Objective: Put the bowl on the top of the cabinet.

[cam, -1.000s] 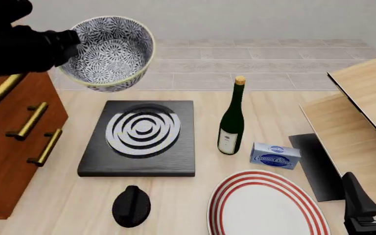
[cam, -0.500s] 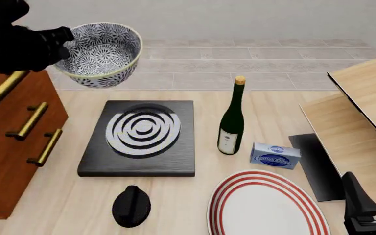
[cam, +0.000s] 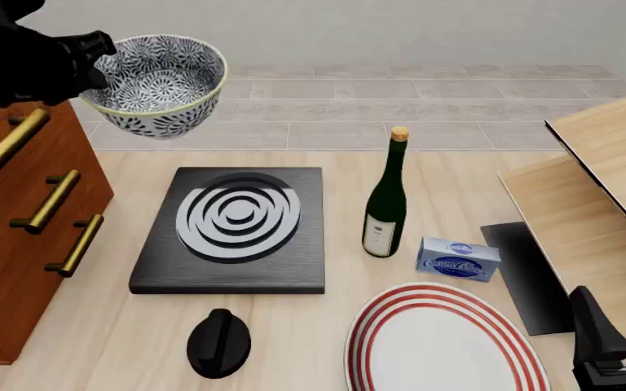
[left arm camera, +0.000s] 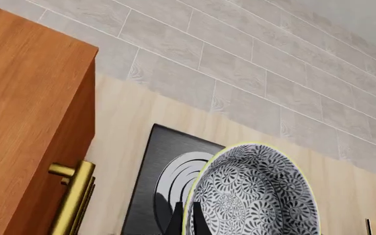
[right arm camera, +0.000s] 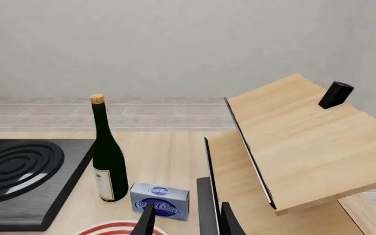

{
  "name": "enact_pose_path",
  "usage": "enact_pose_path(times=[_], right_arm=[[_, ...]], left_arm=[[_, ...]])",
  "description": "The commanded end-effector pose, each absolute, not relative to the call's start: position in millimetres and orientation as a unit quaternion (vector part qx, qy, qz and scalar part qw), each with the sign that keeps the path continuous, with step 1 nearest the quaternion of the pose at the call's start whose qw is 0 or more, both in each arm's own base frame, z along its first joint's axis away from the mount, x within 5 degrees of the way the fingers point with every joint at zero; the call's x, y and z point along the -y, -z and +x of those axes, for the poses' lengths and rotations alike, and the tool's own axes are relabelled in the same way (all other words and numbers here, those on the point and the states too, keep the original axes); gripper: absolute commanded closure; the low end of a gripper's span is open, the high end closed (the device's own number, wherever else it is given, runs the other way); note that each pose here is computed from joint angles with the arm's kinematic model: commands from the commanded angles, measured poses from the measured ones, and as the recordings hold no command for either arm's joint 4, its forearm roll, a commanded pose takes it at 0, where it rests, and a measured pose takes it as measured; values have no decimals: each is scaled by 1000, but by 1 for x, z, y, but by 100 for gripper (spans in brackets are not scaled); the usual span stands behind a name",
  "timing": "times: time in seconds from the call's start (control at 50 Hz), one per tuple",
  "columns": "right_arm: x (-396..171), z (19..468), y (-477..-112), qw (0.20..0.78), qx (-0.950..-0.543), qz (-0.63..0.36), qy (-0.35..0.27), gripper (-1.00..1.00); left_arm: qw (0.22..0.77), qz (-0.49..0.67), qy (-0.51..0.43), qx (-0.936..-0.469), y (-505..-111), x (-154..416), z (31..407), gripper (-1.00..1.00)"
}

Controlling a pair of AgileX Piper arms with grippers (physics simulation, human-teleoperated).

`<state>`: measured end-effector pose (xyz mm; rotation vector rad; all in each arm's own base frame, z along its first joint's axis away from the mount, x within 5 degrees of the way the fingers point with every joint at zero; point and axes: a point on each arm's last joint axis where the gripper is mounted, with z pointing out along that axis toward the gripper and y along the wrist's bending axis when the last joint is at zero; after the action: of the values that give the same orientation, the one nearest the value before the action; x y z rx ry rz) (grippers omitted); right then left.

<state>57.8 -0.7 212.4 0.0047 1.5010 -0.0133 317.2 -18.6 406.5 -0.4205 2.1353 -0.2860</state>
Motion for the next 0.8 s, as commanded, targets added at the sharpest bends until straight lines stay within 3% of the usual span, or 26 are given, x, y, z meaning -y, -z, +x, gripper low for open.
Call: enact_pose_path(times=[0.02,0.8], right_arm=[[1,58,-213,731,-682,1,6,-100],[1,58,-212,731,-683,1,6,-100]], left_arm=[[450,-180,113,-867,-416,14,322,100],[481,-272,108,-826,-473,-29,294,100]])
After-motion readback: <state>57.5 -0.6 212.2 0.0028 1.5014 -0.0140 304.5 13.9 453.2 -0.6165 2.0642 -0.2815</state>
